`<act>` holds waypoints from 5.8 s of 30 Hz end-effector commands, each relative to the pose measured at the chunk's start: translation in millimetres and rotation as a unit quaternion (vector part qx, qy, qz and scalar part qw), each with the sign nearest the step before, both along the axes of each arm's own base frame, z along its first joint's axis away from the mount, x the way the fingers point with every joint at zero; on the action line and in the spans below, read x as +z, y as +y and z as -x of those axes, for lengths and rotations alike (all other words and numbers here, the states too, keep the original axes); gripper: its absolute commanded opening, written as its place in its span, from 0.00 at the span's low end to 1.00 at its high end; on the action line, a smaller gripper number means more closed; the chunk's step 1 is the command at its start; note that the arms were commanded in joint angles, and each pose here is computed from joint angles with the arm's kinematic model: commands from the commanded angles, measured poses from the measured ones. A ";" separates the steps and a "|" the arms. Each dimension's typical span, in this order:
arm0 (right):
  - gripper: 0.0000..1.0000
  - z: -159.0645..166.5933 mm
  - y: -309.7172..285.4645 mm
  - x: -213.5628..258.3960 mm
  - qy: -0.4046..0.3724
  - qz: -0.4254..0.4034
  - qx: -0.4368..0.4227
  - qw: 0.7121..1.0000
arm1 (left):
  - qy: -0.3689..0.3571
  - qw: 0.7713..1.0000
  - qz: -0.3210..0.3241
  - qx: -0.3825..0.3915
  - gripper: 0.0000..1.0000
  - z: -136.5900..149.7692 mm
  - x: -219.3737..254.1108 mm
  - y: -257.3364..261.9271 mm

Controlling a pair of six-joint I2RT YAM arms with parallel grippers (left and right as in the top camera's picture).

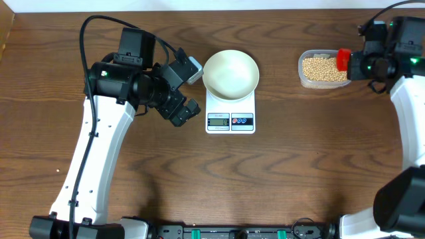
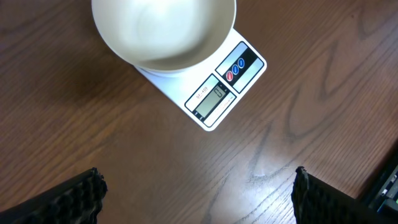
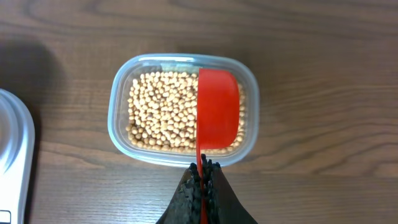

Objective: Scoop item into bowl and weigh 50g on scale
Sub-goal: 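Push the red scoop down into the soybeans with the right gripper, then drag the scoop through the beans toward the tub's right edge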

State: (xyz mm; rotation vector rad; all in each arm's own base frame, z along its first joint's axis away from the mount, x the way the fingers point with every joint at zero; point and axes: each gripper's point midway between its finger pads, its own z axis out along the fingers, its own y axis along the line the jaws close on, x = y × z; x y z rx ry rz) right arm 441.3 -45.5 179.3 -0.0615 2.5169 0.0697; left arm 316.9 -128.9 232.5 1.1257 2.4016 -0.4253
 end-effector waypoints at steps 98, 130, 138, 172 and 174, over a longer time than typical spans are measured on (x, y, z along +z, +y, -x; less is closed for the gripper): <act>0.01 -8.2 9.9 -92.7 0.144 -0.311 -0.161 0.925 | 0.002 1.000 0.005 0.000 0.98 2.9 1.6 -1.9; 0.01 -8.9 -16.9 -66.9 0.104 -0.409 -0.145 0.895 | 0.001 1.000 0.005 0.000 0.98 2.8 1.8 -1.9; 0.01 -3.1 -22.3 -82.2 0.120 -0.355 -0.161 0.913 | 0.002 1.000 0.005 0.000 0.98 2.9 1.6 -1.9; 0.01 -8.8 9.3 -83.5 0.131 -0.416 -0.109 0.893 | 0.001 1.000 0.005 0.000 0.98 2.8 1.8 -1.9; 0.01 -8.4 4.8 -80.9 0.127 -0.425 -0.109 0.890 | 0.002 1.000 0.005 0.000 0.98 2.9 1.6 -1.9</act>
